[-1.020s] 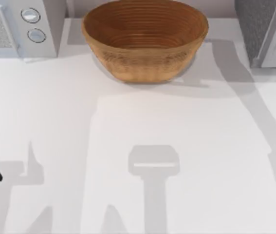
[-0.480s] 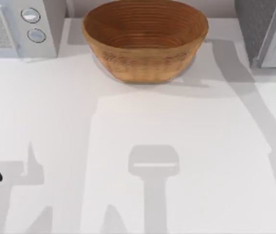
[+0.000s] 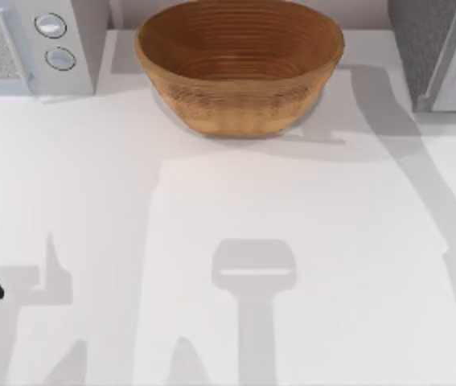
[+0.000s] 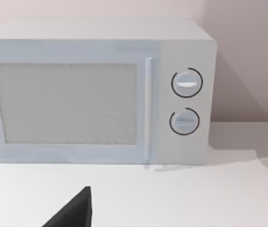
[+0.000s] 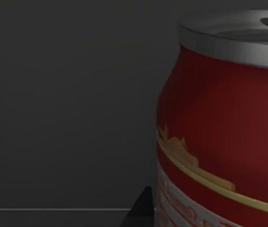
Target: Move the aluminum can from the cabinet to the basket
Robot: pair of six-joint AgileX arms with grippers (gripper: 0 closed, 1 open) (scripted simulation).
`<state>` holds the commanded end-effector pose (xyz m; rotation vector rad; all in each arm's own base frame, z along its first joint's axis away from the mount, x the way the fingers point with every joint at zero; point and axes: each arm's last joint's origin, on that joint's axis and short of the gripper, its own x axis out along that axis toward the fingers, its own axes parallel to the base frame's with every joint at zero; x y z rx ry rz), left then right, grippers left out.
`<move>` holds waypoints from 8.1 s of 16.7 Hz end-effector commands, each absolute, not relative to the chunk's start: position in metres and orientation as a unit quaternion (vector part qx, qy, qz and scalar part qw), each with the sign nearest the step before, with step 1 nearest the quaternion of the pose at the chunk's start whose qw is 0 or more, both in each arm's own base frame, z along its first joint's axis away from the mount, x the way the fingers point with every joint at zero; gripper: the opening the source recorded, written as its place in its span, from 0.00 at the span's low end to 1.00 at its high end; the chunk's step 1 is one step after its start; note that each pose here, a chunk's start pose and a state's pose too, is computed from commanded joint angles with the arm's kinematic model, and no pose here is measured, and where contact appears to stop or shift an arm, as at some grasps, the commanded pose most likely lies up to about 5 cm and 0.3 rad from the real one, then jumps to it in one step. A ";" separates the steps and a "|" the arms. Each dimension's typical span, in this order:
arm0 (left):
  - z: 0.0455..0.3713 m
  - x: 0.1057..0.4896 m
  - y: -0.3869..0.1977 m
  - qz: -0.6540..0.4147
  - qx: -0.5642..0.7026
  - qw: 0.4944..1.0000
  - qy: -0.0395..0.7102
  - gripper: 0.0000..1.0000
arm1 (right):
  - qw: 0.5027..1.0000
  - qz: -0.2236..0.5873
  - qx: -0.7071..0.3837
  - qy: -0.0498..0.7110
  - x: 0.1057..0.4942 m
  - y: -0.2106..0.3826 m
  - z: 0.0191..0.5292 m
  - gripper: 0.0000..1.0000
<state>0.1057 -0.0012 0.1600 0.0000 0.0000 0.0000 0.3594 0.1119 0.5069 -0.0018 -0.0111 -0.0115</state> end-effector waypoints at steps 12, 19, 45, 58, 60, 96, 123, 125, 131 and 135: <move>0.160 0.106 -0.001 0.000 0.000 1.000 0.000 1.00 | 1.000 -0.006 -0.002 -0.005 0.305 0.126 0.531 0.00; 0.160 0.106 -0.001 0.000 0.000 1.000 0.000 1.00 | 1.000 -0.005 0.000 -0.006 0.180 0.114 0.567 0.00; 0.160 0.106 -0.001 0.000 0.000 1.000 0.000 1.00 | 0.999 -0.003 -0.006 0.032 0.110 0.009 0.248 0.00; 0.160 0.106 -0.001 0.000 0.000 1.000 0.000 1.00 | 1.000 0.001 0.001 0.008 0.106 -0.001 0.157 0.00; 0.160 0.106 -0.001 0.000 0.000 1.000 0.000 1.00 | 1.000 0.002 0.001 0.002 0.107 0.000 0.166 0.00; 0.160 0.106 -0.001 0.000 0.000 1.000 0.000 1.00 | 1.000 0.001 0.001 0.004 0.413 0.315 0.224 0.00; 0.160 0.106 -0.001 0.000 0.000 1.000 0.000 1.00 | 1.000 0.001 0.003 0.000 0.427 0.316 0.221 1.00; 0.160 0.106 -0.001 0.000 0.000 1.000 0.000 1.00 | 1.000 0.001 0.003 0.000 0.427 0.316 0.221 1.00; 0.160 0.106 -0.001 0.000 0.000 1.000 0.000 1.00 | 1.000 0.001 0.003 0.000 0.427 0.316 0.221 1.00; 0.160 0.106 -0.001 0.000 0.000 1.000 0.000 1.00 | 1.000 0.001 0.003 0.000 0.427 0.316 0.221 1.00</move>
